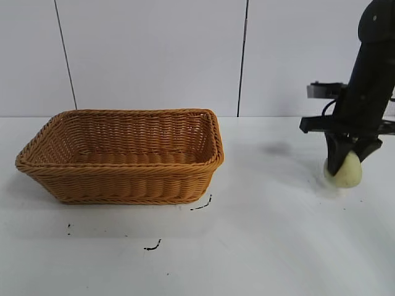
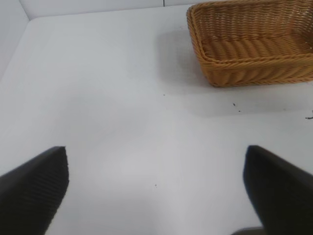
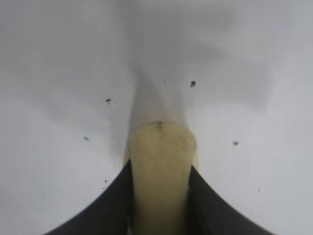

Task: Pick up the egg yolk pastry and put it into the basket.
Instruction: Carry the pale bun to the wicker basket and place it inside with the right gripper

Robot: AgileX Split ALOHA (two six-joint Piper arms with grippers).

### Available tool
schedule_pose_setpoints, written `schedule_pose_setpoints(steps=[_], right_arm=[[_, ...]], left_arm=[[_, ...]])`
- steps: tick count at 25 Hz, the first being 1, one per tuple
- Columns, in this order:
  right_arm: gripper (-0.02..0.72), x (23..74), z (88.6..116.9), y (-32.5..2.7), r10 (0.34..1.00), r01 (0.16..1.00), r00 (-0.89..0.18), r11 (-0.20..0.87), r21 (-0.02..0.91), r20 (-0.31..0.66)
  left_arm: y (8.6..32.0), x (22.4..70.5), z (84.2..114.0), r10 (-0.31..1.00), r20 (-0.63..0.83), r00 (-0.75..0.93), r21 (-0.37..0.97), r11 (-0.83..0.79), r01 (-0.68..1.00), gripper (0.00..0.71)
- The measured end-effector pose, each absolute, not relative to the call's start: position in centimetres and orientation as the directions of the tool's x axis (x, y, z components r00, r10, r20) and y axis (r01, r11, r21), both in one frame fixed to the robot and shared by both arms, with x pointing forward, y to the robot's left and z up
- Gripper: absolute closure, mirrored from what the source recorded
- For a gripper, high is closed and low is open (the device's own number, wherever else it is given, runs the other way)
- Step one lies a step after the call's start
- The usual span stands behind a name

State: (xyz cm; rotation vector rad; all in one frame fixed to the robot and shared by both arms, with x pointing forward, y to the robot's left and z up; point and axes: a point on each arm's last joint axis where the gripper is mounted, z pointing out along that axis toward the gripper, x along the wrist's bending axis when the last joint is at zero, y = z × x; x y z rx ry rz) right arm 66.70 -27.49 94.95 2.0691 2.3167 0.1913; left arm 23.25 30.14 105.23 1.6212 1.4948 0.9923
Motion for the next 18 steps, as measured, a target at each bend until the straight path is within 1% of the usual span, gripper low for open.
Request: schedule_pose_setpoints(steps=[3,4,7,11,13,16,18], right_arm=[[0.522,67.1,99.7,-27.4,0.991,0.978,-0.119,0.108,0.177,0.058],[0.522,67.1,101.0,-27.4,0.991,0.976,-0.118,0.105,0.190,0.058],[0.522,68.0,104.1,-27.4,0.992,0.956,-0.117,0.098,0.276,0.053],[0.522,68.5,106.4,-27.2,0.993,0.935,-0.107,0.082,0.346,0.054],[0.522,68.6,107.1,-26.7,0.992,0.926,-0.115,0.089,0.366,0.049],[0.522,68.5,107.6,-24.5,0.986,0.915,-0.162,0.132,0.382,0.047],[0.522,68.2,107.6,-22.3,0.977,0.906,-0.210,0.176,0.385,0.048]], left_arm=[[30.1,23.3,105.2,0.997,0.072,0.037,0.888,-0.081,0.453,0.014],[30.1,23.3,105.2,0.997,0.072,0.037,0.888,-0.081,0.453,0.014],[30.1,23.3,105.2,0.997,0.072,0.037,0.888,-0.081,0.453,0.014],[30.1,23.3,105.2,0.997,0.072,0.037,0.888,-0.081,0.453,0.014],[30.1,23.3,105.2,0.997,0.072,0.037,0.888,-0.081,0.453,0.014],[30.1,23.3,105.2,0.997,0.072,0.037,0.888,-0.081,0.453,0.014],[30.1,23.3,105.2,0.997,0.072,0.037,0.888,-0.081,0.453,0.014]])
